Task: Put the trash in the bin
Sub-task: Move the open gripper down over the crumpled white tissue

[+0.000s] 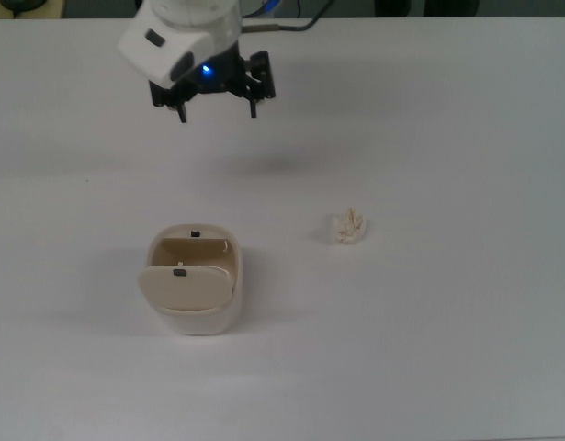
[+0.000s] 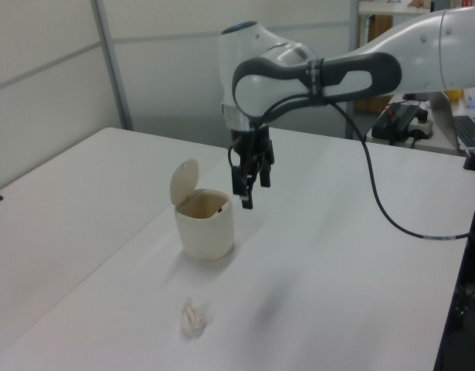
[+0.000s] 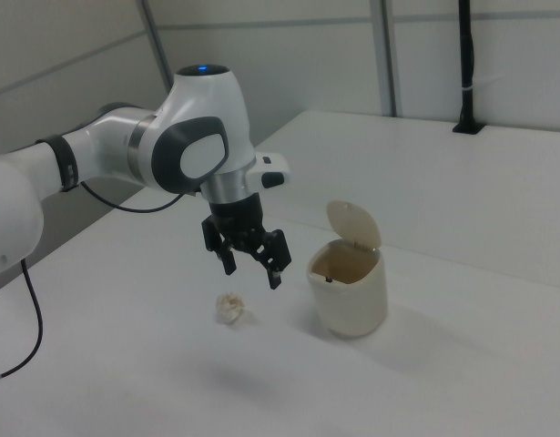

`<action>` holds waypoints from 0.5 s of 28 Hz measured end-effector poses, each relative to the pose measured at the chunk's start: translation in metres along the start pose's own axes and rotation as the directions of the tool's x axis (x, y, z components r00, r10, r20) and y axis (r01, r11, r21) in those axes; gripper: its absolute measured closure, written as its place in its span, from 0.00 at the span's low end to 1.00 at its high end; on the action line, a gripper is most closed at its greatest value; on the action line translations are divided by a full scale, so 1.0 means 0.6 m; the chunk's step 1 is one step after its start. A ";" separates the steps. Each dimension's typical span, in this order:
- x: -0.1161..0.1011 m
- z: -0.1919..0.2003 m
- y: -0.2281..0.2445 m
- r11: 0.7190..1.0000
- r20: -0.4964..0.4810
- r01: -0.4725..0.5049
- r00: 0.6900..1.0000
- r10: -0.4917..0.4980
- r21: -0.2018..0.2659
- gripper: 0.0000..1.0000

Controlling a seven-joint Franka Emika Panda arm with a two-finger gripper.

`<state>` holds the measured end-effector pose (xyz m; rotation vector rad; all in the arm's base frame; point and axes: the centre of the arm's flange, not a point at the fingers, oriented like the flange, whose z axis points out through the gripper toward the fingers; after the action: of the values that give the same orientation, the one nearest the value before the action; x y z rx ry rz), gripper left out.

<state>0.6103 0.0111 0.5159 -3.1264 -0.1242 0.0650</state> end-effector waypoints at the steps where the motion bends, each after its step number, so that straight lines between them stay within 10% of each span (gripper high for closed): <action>1: 0.002 0.006 -0.010 1.000 0.000 0.001 1.000 -0.001 -0.001 0.00; 14: 0.034 0.136 -0.203 0.994 -0.027 -0.051 0.998 0.049 -0.101 0.00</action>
<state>0.6176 0.1348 0.4351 -3.2311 -0.0501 0.0219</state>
